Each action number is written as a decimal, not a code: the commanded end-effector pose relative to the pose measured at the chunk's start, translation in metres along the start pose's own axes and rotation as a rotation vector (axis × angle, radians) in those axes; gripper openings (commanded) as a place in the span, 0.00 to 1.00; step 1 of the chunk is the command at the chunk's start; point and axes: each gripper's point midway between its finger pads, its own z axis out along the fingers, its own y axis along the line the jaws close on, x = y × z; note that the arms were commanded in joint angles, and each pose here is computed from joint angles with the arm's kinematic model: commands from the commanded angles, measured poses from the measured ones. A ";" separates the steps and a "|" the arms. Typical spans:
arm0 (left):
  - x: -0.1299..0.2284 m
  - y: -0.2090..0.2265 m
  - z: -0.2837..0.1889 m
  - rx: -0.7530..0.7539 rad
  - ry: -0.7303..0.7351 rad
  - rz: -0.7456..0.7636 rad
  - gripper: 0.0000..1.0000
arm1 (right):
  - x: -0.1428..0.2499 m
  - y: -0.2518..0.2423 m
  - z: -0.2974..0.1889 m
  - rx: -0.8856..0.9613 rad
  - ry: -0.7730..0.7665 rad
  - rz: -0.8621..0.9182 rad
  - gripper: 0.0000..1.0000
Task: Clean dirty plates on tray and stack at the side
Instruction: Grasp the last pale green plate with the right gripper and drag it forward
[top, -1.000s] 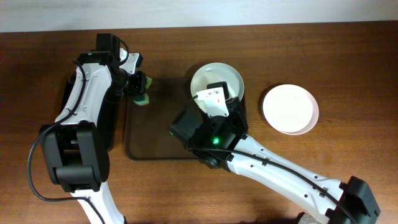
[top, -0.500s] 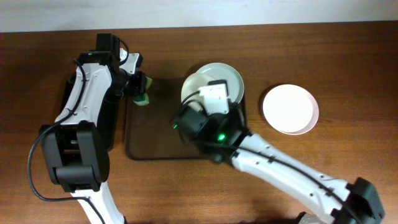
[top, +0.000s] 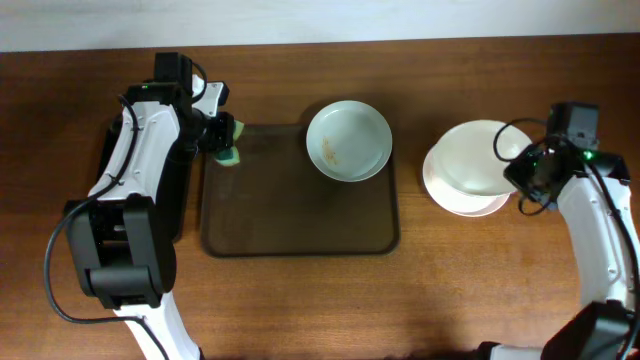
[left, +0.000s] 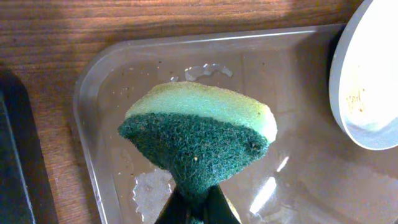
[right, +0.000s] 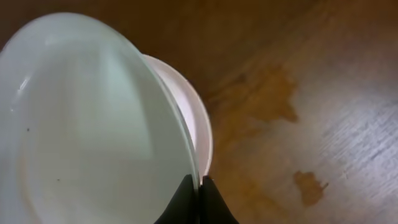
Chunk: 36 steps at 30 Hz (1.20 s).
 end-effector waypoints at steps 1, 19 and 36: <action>-0.005 -0.001 -0.002 0.002 -0.019 0.025 0.01 | 0.010 -0.003 0.029 0.010 0.029 -0.005 0.04; -0.007 -0.001 -0.002 0.002 -0.027 0.028 0.01 | 0.062 0.181 -0.014 -0.355 0.098 -0.316 0.50; -0.007 -0.005 -0.001 0.004 -0.026 0.035 0.01 | 0.249 0.233 0.047 -0.296 0.475 -0.455 0.20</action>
